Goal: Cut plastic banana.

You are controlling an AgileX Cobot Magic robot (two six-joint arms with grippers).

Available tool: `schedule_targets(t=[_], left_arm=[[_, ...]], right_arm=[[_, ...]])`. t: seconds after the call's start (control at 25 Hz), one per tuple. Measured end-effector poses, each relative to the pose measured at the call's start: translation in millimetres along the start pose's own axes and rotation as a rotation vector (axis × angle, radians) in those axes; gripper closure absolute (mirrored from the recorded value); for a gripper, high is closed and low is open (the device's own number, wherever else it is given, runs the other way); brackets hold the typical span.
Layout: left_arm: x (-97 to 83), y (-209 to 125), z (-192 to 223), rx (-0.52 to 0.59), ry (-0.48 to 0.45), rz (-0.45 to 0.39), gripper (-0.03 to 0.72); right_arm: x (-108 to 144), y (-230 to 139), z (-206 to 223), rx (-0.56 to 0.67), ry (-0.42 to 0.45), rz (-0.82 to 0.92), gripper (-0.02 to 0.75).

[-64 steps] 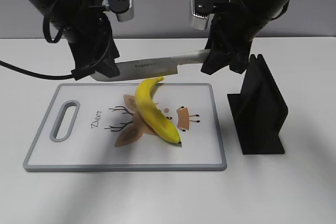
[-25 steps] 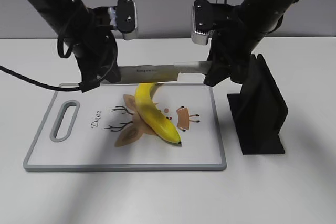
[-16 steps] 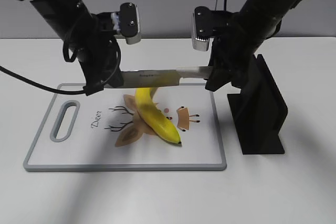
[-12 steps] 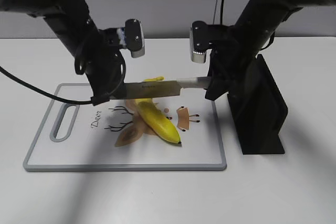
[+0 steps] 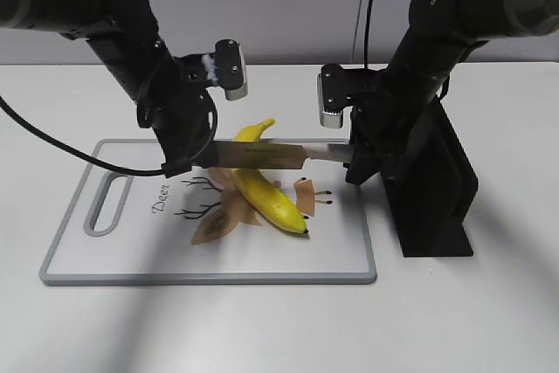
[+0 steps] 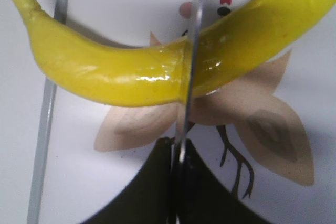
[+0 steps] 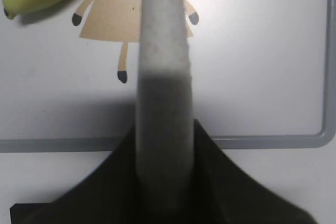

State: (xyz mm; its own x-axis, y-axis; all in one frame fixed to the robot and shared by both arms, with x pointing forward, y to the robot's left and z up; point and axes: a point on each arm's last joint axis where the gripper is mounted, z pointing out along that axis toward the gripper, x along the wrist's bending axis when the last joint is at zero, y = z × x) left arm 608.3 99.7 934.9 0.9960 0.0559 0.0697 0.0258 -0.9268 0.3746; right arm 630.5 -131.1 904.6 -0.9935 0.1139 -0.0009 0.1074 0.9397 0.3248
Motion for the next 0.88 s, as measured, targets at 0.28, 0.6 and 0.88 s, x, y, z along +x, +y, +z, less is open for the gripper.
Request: schedule_targets(t=[0.28, 0.6, 0.88], left_arm=[[-1.8, 0.8, -7.4, 0.001, 0.014, 0.011, 0.690], [-11.2, 14.0, -52.2, -0.035, 0.062, 0.047, 0.692], [-20.4, 28.1, -86.2, -0.130, 0.102, 0.024, 0.607]], right_arm=[[0.5, 4.0, -11.4, -0.015, -0.021, -0.006, 0.556], [9.9, 18.3, -59.4, -0.059, -0.067, -0.041, 0.556], [19.8, 26.6, -93.7, -0.088, -0.102, -0.069, 0.557]])
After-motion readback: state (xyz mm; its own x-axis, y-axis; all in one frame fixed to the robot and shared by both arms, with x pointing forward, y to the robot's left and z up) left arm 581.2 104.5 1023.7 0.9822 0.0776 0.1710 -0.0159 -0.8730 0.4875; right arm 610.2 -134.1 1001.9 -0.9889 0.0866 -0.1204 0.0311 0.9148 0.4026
